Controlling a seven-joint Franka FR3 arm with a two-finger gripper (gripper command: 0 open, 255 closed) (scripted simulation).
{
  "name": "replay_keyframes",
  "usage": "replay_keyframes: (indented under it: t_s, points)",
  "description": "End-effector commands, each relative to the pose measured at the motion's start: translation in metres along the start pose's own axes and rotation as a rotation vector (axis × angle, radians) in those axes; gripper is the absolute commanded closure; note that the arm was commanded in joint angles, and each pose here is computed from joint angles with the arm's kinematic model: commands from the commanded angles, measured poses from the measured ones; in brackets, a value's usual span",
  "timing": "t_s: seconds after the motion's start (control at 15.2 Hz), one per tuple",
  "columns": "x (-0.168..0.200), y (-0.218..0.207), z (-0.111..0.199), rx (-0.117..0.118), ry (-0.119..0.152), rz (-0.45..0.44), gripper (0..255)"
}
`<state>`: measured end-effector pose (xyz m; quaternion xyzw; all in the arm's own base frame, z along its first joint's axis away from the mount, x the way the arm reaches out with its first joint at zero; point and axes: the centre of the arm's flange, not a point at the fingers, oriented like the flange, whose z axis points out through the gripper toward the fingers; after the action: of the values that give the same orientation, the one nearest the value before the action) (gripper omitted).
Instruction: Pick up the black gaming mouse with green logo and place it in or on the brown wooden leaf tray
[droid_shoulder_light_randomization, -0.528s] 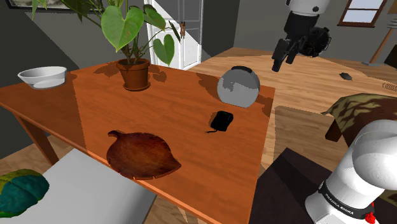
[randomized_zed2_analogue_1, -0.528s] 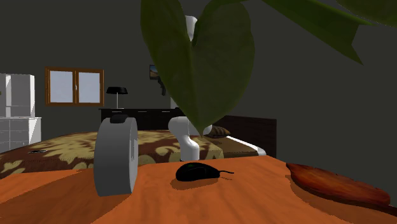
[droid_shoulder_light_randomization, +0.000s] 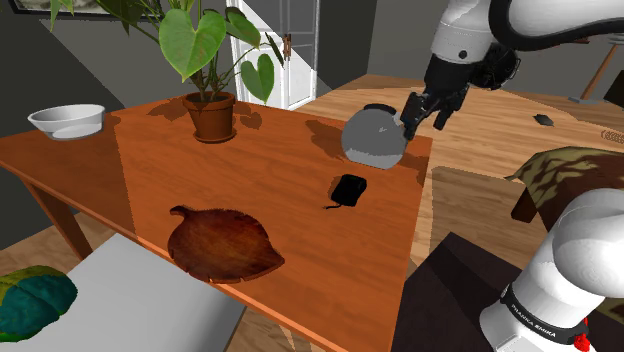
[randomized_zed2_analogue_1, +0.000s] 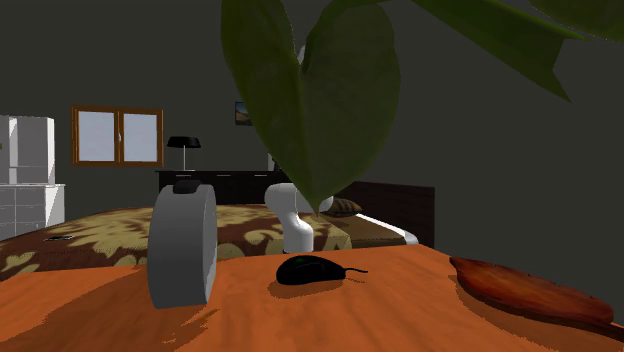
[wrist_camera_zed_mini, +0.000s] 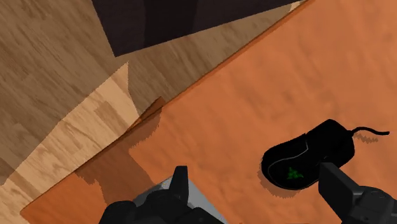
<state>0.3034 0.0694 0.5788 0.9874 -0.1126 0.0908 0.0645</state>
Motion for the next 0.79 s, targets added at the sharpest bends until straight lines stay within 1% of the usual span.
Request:
replay_keyframes:
  t_s: [0.0, 0.33, 0.73]
  points:
    - [-0.004, -0.02, 0.022, 0.002, 0.007, 0.077, 0]
    - [-0.006, -0.069, 0.065, 0.005, 0.022, 0.252, 0]
    - [0.003, -0.128, 0.118, 0.008, 0.04, 0.461, 0]
